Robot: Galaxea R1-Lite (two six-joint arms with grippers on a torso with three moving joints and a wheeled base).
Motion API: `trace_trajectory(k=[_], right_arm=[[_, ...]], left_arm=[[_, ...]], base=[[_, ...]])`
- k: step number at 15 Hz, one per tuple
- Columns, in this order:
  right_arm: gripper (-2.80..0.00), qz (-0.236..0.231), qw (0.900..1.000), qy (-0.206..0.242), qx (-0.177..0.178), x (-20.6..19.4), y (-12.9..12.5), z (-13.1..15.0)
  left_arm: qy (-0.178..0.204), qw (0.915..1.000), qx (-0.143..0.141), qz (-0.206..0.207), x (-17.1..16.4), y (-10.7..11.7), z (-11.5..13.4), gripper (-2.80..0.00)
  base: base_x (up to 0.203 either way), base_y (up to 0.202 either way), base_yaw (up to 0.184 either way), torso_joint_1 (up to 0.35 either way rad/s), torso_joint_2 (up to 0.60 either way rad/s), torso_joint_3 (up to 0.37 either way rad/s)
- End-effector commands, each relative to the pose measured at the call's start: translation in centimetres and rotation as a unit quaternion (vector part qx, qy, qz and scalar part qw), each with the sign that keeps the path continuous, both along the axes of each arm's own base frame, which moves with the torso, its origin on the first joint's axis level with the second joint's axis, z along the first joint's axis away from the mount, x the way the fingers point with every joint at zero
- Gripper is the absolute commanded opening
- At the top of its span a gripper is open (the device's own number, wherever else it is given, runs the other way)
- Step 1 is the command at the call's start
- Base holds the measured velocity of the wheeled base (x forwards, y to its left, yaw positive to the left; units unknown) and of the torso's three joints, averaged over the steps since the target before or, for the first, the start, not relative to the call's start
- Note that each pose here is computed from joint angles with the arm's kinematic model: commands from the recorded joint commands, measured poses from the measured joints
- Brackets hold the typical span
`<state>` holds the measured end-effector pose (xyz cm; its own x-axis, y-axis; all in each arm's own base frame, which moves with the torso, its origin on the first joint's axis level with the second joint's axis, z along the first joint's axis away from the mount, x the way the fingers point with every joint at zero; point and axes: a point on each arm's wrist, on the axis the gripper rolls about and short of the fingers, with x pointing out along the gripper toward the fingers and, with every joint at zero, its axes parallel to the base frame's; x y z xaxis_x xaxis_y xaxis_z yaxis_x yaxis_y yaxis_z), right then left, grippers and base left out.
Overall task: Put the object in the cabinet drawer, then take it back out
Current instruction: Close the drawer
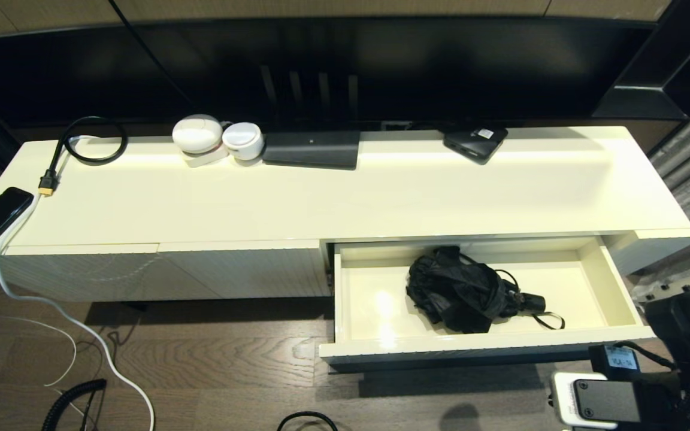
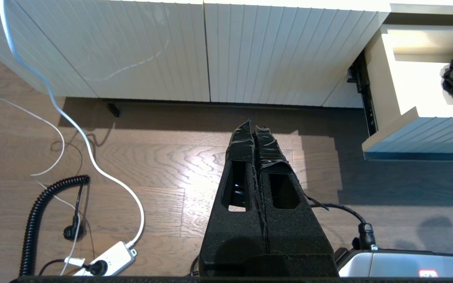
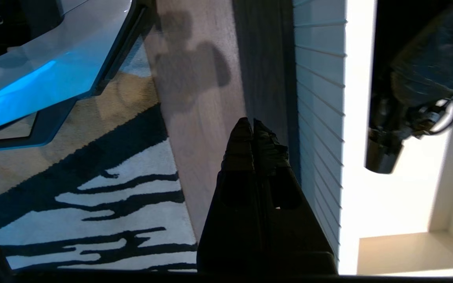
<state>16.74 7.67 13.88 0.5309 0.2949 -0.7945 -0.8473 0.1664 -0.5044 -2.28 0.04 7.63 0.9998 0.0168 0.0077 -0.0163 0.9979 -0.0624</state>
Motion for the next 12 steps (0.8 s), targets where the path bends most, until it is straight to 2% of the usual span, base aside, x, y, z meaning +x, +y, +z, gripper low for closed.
trace_trajectory(k=[1, 6, 10, 12], right_arm=[[-2.80, -0.002, 0.999, 0.039, -0.018, 1.8, 0.7, -2.2], [-2.80, -0.021, 0.999, 0.036, -0.012, 5.5, 1.8, -5.5], [-2.80, -0.024, 1.000, -0.011, 0.009, 7.5, 2.5, -5.7], [-2.80, -0.024, 0.999, -0.021, 0.011, 7.6, 2.5, -5.7]], left_arm=[[0.000, 1.0000, 0.000, 0.000, 0.0, 0.0, 0.0, -2.80], [0.000, 1.0000, 0.000, 0.001, 0.0, 0.0, 0.0, -2.80], [0.000, 1.0000, 0.000, 0.001, 0.0, 0.0, 0.0, -2.80], [0.000, 1.0000, 0.000, 0.001, 0.0, 0.0, 0.0, -2.80]], base=[[0.000, 0.000, 0.000, 0.000, 0.00, 0.000], [0.000, 0.000, 0.000, 0.000, 0.00, 0.000], [0.000, 0.000, 0.000, 0.000, 0.00, 0.000], [0.000, 0.000, 0.000, 0.000, 0.00, 0.000]])
